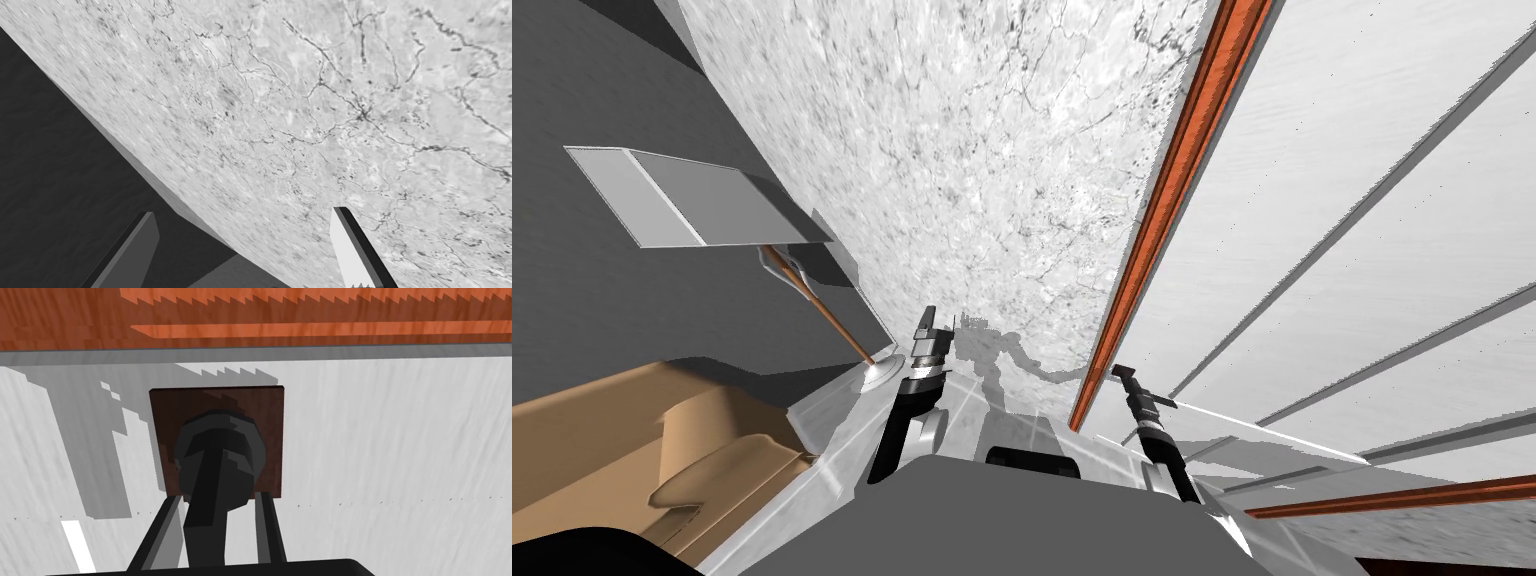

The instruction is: Pull the door open

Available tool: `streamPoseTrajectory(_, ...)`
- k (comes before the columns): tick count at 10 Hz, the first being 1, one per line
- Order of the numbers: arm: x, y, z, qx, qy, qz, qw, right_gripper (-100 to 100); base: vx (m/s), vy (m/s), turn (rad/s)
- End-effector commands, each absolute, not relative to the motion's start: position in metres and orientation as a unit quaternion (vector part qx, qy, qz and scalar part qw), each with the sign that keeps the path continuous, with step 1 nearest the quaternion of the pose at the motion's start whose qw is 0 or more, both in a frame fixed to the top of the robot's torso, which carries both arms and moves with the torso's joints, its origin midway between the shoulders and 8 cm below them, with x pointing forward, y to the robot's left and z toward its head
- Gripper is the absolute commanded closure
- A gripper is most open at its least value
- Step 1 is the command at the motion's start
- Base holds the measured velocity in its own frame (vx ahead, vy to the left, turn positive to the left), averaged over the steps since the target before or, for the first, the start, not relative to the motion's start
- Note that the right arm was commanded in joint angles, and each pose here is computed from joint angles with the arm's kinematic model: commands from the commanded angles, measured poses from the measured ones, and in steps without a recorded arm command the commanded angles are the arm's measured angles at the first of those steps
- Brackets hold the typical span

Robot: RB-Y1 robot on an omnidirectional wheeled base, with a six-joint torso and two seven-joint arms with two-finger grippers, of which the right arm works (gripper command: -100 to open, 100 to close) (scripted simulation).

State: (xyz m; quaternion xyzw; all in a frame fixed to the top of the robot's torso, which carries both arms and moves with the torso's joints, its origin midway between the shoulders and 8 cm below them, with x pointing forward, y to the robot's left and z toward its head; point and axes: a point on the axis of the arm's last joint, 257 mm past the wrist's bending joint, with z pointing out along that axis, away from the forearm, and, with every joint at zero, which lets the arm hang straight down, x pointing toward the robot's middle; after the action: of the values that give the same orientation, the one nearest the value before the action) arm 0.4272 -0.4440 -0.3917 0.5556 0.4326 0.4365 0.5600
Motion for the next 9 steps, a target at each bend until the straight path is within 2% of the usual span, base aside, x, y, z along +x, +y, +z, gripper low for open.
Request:
streamPoseTrajectory(1,0.4269,-0.4433,-0.3921,0.556,0.433,0.437,0.560,100,-0.020,0.003,0.003)
streamPoseTrajectory(4,0.4248,-0.4412,-0.3937,0.553,0.439,0.440,0.555,100,-0.039,-0.009,0.028)
streamPoseTrajectory(9,0.4208,-0.4338,-0.3924,0.537,0.457,0.459,0.540,100,-0.210,-0.040,0.089)
